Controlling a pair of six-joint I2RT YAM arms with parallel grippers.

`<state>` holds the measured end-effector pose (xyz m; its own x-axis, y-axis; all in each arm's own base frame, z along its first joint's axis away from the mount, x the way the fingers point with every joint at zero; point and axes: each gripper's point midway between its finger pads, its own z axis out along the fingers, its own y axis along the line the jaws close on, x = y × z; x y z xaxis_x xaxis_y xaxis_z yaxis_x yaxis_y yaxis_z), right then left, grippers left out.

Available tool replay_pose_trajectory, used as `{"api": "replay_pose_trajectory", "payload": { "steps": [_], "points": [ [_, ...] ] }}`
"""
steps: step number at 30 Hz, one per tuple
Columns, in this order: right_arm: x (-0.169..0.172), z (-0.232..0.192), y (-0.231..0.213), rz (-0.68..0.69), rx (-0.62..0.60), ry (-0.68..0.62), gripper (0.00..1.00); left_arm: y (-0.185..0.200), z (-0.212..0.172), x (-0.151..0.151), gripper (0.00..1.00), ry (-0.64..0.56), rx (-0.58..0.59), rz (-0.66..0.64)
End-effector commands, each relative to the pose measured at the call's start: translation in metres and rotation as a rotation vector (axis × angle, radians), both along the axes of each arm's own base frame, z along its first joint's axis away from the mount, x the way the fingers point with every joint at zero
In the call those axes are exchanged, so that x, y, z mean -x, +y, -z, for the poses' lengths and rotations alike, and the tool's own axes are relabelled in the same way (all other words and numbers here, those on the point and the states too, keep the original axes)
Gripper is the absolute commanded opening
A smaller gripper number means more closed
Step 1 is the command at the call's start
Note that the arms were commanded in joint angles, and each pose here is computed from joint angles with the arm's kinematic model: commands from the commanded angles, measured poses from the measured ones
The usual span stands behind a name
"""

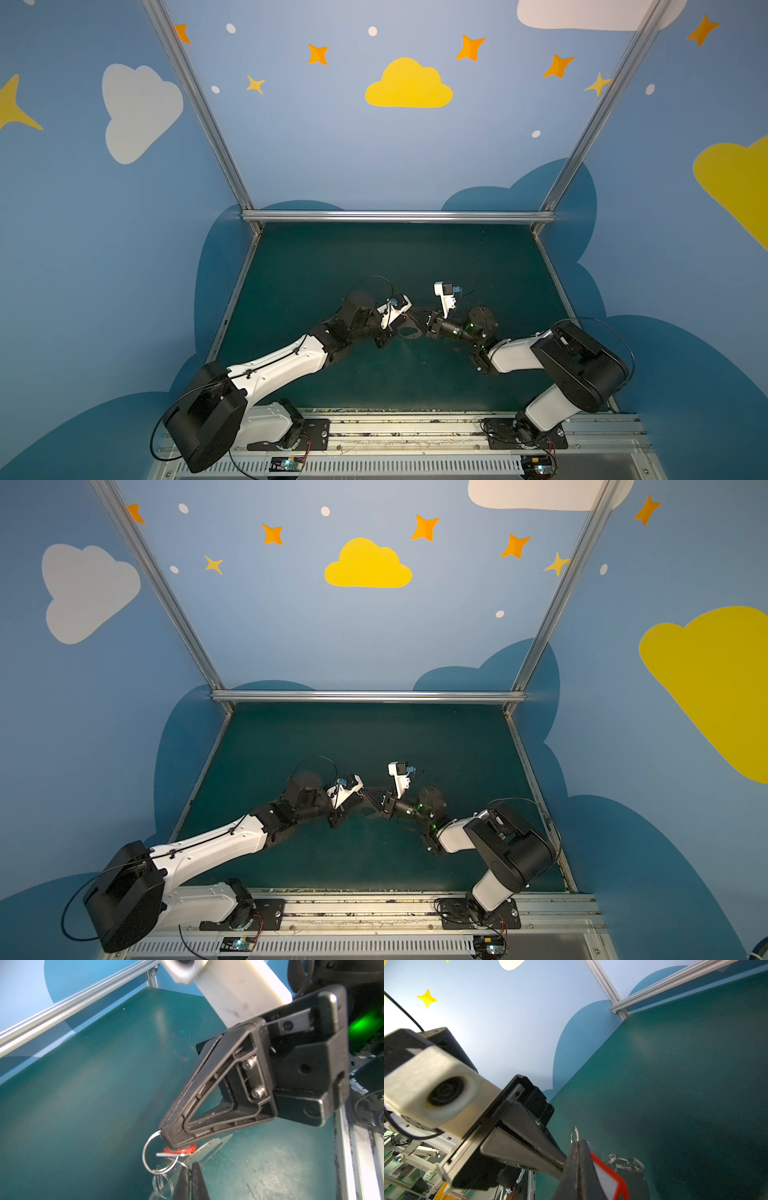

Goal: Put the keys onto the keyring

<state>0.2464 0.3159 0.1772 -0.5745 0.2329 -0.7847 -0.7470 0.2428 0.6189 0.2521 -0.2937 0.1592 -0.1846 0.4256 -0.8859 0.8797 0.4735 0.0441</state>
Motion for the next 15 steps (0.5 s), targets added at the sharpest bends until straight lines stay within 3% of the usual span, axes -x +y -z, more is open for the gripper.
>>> {"api": "replay_pose_trajectory", "payload": {
  "steps": [1, 10, 12, 15],
  "points": [
    [0.001, -0.006, 0.001, 0.008, -0.028, -0.023, 0.0, -0.019, -0.037, 0.009, 0.04, -0.053, 0.099, 0.067],
    [0.005, -0.01, 0.002, -0.02, -0.036, -0.034, 0.0, -0.012, -0.041, 0.005, 0.05, -0.067, 0.09, 0.025],
    [0.006, -0.011, 0.001, -0.027, -0.038, -0.038, 0.0, -0.009, -0.042, 0.004, 0.17, -0.076, 0.088, 0.008],
    [0.007, -0.013, 0.001, -0.036, -0.041, -0.043, 0.0, -0.006, -0.042, 0.003, 0.23, -0.082, 0.083, -0.008]
  ]
}}
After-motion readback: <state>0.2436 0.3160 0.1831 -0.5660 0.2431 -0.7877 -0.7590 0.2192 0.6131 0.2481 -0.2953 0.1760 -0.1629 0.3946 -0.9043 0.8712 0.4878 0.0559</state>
